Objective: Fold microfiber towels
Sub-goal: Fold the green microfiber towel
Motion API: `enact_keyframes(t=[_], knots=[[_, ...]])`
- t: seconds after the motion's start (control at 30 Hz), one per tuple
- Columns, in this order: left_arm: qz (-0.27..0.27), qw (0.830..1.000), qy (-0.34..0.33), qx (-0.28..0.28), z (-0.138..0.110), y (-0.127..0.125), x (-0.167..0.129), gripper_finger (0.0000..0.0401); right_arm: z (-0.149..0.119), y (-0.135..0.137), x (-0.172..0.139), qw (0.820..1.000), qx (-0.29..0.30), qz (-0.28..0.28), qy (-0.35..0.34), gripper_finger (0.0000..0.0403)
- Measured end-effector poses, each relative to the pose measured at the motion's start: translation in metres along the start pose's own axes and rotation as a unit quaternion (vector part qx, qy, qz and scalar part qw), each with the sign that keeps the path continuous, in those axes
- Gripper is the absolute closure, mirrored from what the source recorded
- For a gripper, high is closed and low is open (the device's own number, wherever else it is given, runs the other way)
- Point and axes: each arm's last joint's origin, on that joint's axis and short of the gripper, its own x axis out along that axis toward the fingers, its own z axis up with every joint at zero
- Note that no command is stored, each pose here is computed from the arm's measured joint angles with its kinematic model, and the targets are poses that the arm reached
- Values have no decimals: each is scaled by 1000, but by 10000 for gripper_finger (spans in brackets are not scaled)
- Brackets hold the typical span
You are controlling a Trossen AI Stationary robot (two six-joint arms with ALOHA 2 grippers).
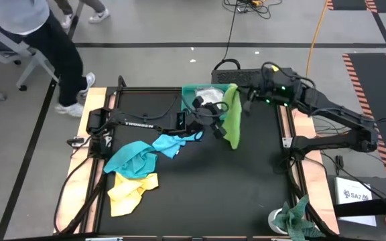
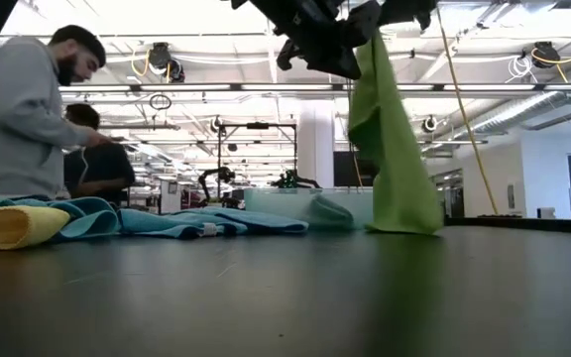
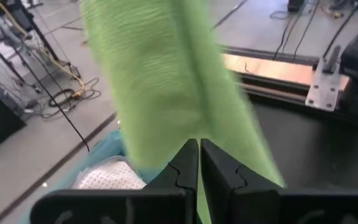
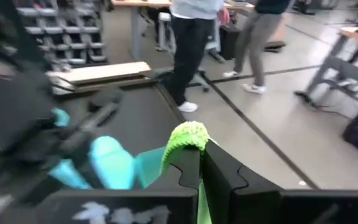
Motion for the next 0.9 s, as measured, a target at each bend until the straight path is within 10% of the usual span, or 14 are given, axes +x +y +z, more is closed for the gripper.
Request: enact_keyframes(t=[0.27, 0.6, 0.9], knots=[[-5, 997, 5, 80, -2, -2, -1, 380, 3, -13, 22, 993, -35, -116, -8, 403], [-8, 986, 21, 167, -7, 0, 4, 374, 12, -15, 23, 994, -20, -91, -63, 403], [-7, 980, 14, 199, -6, 3, 7, 260, 8, -13, 24, 996, -15, -77, -43, 403]])
